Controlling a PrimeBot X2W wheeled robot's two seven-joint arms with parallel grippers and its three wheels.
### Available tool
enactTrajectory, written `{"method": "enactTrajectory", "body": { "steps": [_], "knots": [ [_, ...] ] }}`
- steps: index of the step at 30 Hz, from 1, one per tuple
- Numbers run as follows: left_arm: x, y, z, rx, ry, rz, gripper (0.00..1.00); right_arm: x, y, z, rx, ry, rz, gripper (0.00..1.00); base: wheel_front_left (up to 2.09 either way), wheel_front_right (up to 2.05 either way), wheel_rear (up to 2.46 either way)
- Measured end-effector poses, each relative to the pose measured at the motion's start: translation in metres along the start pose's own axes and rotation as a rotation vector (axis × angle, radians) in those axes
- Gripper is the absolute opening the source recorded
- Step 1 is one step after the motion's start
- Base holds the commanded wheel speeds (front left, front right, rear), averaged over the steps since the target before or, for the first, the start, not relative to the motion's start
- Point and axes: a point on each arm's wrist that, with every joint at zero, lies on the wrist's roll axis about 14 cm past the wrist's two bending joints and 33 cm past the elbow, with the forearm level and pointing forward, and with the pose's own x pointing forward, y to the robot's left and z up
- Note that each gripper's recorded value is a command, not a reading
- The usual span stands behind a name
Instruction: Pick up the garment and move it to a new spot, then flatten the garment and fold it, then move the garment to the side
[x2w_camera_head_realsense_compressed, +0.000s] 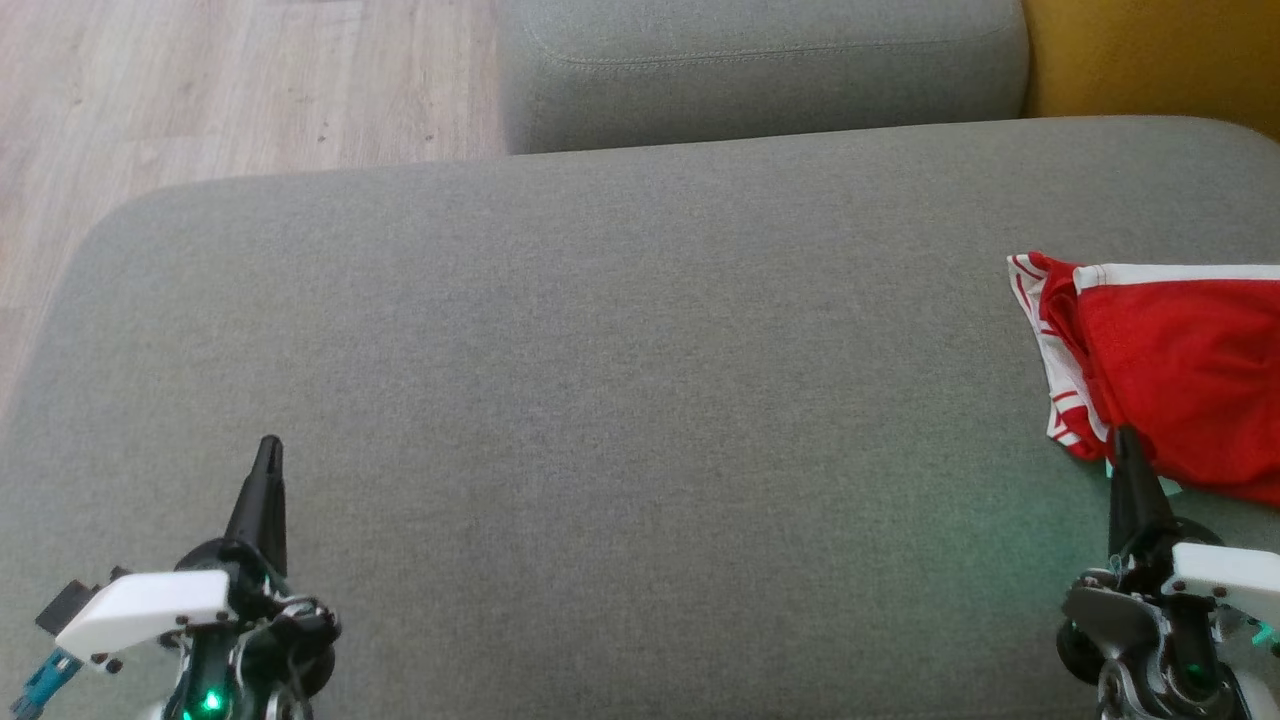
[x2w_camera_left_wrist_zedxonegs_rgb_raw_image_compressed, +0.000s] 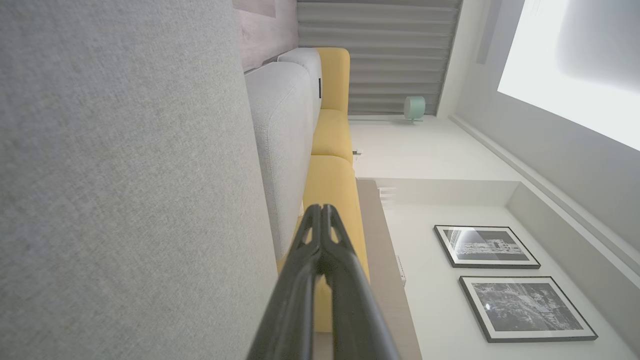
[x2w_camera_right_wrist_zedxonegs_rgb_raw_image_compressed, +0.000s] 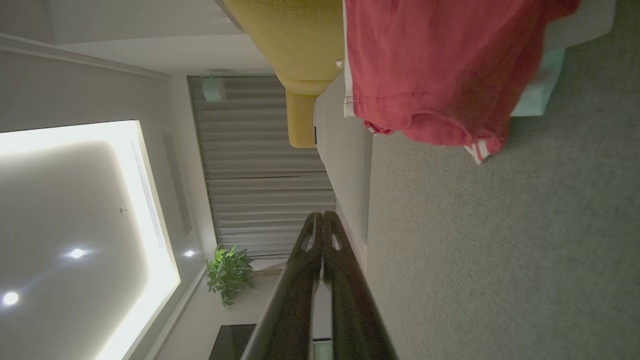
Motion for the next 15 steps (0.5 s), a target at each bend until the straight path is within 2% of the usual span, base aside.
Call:
{"method": "enactTrajectory", "body": {
  "steps": [15],
  "knots": [
    [-0.0001, 0.0002, 0.002, -0.002, -0.006, 0.0, 0.0, 0.0, 0.0, 0.0004, 0.0, -0.001, 0.0, 0.0, 0.0, 0.0, 0.0]
  ]
}}
